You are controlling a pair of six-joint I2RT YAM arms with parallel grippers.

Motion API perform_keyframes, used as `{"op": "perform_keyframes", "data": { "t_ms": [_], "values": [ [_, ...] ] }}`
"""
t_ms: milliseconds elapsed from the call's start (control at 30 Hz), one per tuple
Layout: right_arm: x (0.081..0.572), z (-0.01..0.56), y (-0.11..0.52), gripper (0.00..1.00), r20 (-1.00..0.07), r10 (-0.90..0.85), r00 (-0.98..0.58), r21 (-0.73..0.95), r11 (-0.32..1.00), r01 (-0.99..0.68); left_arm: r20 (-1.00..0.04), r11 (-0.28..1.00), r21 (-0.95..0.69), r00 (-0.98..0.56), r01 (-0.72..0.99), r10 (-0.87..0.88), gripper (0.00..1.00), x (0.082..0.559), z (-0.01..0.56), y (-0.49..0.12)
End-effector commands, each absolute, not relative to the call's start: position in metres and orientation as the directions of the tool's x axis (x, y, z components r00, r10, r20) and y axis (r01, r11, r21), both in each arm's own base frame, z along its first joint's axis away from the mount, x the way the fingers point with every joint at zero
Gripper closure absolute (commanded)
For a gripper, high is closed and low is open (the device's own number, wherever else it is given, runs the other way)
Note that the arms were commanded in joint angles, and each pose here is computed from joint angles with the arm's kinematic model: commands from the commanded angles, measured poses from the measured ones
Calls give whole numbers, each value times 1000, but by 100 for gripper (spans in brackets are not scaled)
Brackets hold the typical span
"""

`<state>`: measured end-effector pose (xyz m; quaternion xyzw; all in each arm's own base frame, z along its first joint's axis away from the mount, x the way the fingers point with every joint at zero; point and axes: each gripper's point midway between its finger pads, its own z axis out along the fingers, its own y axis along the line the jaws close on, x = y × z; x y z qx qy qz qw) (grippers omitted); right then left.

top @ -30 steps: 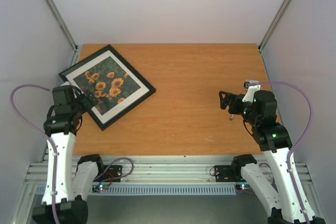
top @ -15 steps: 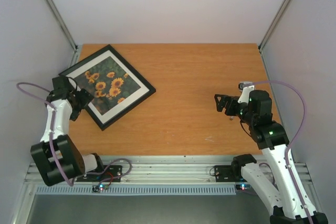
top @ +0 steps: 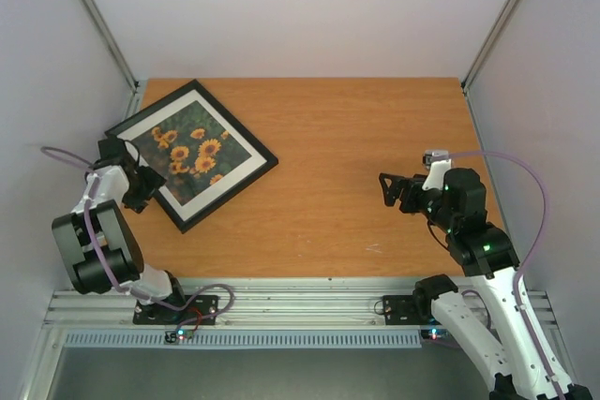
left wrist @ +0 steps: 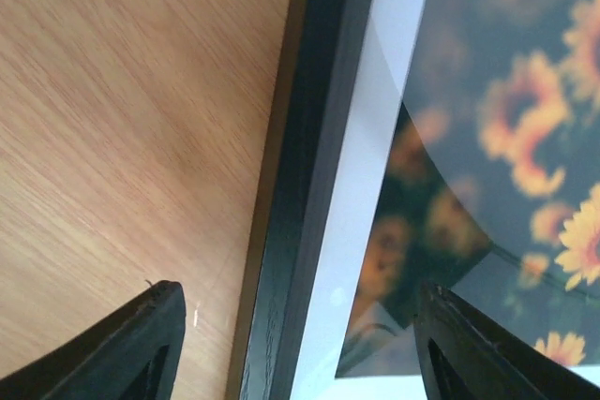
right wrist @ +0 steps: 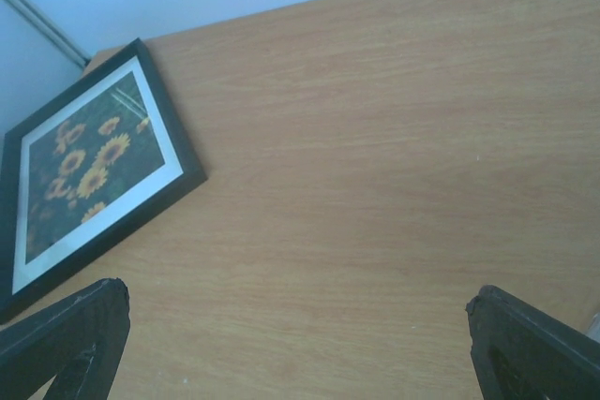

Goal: Take the photo out of the frame
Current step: Move the photo frame to the center of the board.

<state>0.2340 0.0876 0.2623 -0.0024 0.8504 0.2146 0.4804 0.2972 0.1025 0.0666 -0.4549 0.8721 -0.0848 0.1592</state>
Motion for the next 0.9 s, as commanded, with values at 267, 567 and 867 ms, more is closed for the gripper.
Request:
{"op": "perform_keyframes", "data": {
  "t_ms": [267, 567, 867],
  "values": [
    [233, 266, 96, 1, -836, 190, -515, 361, 897, -256, -147, 564, -283, -545, -776, -825, 56, 303, 28, 104],
    [233, 267, 98, 1, -839, 186, -511, 361, 894, -266, -122, 585, -290, -577, -757, -807, 72, 303, 19, 91],
    [229, 272, 99, 1, -842, 181, -508, 360, 890, -280, -149, 671, -266, -659, -692, -738, 87, 303, 27, 62]
  ]
}}
